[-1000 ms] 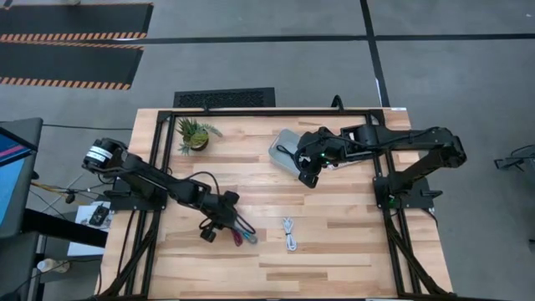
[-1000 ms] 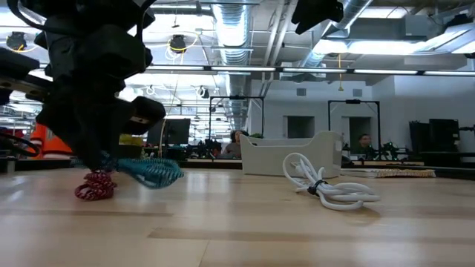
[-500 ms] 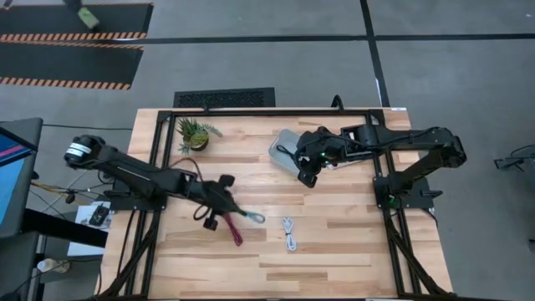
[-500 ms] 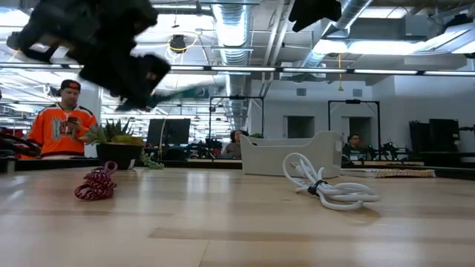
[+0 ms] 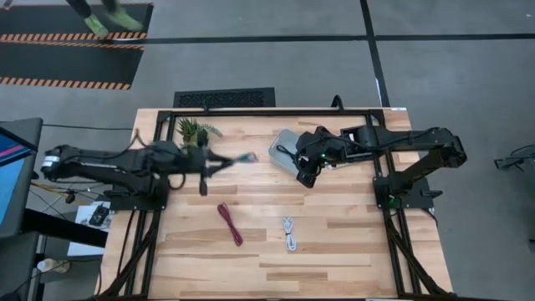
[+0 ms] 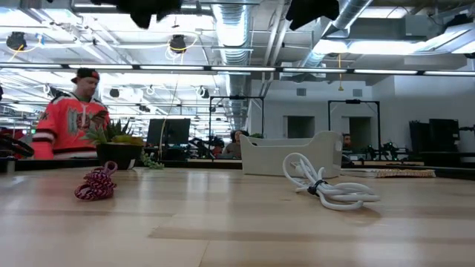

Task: Pick and place USB-C Cables
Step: Put the blue black USB cable into the grey bin

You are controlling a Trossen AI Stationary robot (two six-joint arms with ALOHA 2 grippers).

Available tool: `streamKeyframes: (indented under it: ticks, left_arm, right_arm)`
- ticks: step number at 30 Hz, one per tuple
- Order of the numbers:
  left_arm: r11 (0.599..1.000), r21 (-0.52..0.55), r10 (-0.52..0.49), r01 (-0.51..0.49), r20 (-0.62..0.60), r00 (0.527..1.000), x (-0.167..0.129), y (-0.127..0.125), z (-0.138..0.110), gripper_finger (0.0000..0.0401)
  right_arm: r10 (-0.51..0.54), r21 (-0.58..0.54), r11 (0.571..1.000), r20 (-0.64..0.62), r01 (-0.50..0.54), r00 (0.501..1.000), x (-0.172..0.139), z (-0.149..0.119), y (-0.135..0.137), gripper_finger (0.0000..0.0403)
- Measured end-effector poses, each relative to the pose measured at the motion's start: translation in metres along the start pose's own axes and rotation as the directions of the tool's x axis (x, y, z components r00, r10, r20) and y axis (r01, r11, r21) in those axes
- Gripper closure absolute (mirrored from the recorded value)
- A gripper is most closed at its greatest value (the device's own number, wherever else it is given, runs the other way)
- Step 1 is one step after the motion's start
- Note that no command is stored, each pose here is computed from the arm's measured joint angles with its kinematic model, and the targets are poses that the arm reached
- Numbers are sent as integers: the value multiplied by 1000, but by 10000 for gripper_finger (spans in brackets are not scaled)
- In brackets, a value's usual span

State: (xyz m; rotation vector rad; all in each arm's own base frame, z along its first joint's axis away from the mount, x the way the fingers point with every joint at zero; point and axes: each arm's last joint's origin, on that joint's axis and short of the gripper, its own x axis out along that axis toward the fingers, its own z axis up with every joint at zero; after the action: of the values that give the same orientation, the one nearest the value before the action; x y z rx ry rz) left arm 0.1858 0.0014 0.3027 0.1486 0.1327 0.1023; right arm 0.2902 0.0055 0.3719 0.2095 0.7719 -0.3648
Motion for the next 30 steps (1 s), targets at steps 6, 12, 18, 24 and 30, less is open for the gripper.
streamKeyframes:
  ticks: [6,12,18,24,30]
  left_arm:
    - [997,-71,7,7,199,980,-16,21,19,363]
    - [998,-66,18,3,310,950,-18,31,28,363]
    - [999,-39,10,5,390,921,-15,39,34,363]
    - [999,-38,-12,30,388,922,6,52,26,363]
    - [995,-70,-40,67,329,943,35,74,5,363]
  right_arm:
    - [-21,-76,997,124,31,992,-1,10,4,237]
    - [-27,-152,985,323,80,946,1,17,1,249]
    - [-36,-84,993,450,83,892,-25,12,-25,265]
    - [4,-34,999,581,19,814,-34,-19,-45,275]
    - [-18,21,1000,629,7,777,-12,-59,-60,274]
